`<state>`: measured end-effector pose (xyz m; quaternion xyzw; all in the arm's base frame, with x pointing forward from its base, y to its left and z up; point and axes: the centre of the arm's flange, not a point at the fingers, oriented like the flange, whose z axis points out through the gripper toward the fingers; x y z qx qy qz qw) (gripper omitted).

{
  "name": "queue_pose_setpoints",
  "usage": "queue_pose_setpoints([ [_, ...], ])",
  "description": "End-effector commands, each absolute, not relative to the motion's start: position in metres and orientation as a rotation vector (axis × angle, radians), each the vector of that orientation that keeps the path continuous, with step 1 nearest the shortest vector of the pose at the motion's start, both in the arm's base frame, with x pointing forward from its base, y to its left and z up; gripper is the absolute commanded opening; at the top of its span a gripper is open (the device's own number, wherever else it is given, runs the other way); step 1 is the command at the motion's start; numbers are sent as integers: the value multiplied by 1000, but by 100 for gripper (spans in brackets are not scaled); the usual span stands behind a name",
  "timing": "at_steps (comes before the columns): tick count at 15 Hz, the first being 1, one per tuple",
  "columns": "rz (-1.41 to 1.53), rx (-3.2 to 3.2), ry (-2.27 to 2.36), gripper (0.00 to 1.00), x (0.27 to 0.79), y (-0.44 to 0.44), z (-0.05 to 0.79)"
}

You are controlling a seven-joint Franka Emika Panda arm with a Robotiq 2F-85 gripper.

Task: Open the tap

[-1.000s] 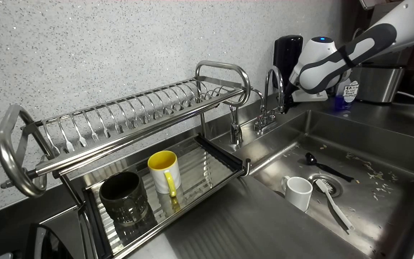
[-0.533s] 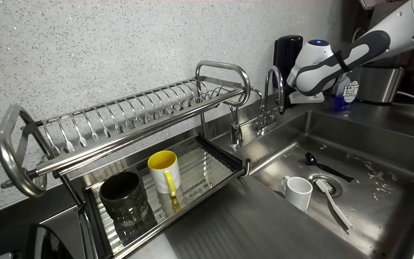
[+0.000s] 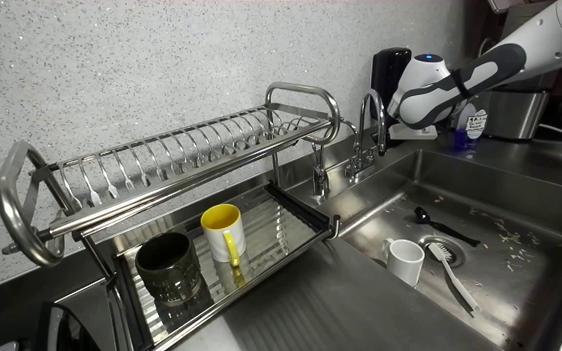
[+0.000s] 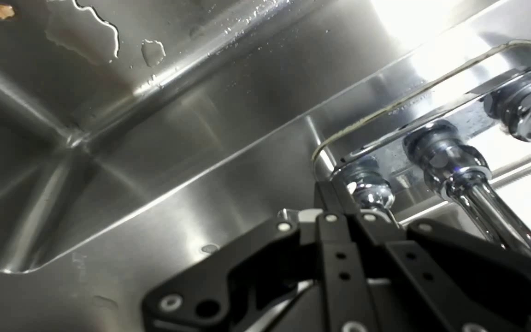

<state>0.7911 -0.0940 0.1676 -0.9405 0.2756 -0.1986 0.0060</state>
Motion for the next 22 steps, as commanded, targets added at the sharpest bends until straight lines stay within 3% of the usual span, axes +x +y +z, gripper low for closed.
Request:
queue_pose_setpoints([
  [1,-663,-2931,953,0,812,-117,164],
  [22,-815,-2883,1116,0,824,-141,170],
])
